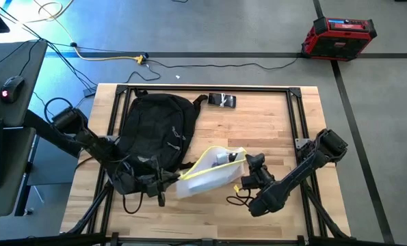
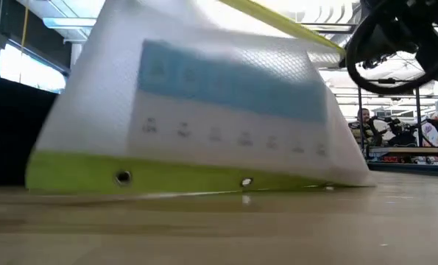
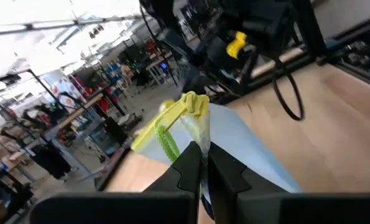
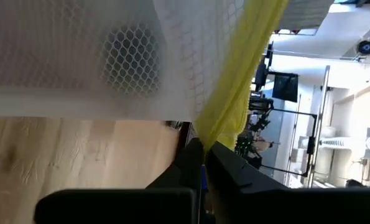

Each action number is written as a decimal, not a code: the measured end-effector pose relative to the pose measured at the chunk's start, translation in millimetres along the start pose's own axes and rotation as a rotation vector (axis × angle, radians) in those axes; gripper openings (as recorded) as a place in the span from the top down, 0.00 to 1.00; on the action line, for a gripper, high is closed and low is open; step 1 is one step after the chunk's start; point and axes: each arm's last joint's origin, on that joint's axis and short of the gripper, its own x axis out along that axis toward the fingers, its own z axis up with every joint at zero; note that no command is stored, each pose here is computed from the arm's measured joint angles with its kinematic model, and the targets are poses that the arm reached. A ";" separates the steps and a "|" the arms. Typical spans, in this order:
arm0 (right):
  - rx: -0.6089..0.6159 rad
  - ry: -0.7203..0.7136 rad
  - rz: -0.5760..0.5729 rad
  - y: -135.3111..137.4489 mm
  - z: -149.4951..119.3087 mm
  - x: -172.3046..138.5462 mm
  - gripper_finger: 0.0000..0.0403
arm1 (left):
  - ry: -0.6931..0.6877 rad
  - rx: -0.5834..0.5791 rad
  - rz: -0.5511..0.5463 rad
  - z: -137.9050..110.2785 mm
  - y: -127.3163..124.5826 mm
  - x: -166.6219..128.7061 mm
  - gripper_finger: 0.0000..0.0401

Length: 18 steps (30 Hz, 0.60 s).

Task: Unpack backpack
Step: Close the transparent zip bag

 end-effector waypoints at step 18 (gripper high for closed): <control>-0.078 -0.101 -0.221 -23.8 1.0 -2.7 0.79 | 0.025 0.189 0.060 17.2 -1.1 -3.0 1.00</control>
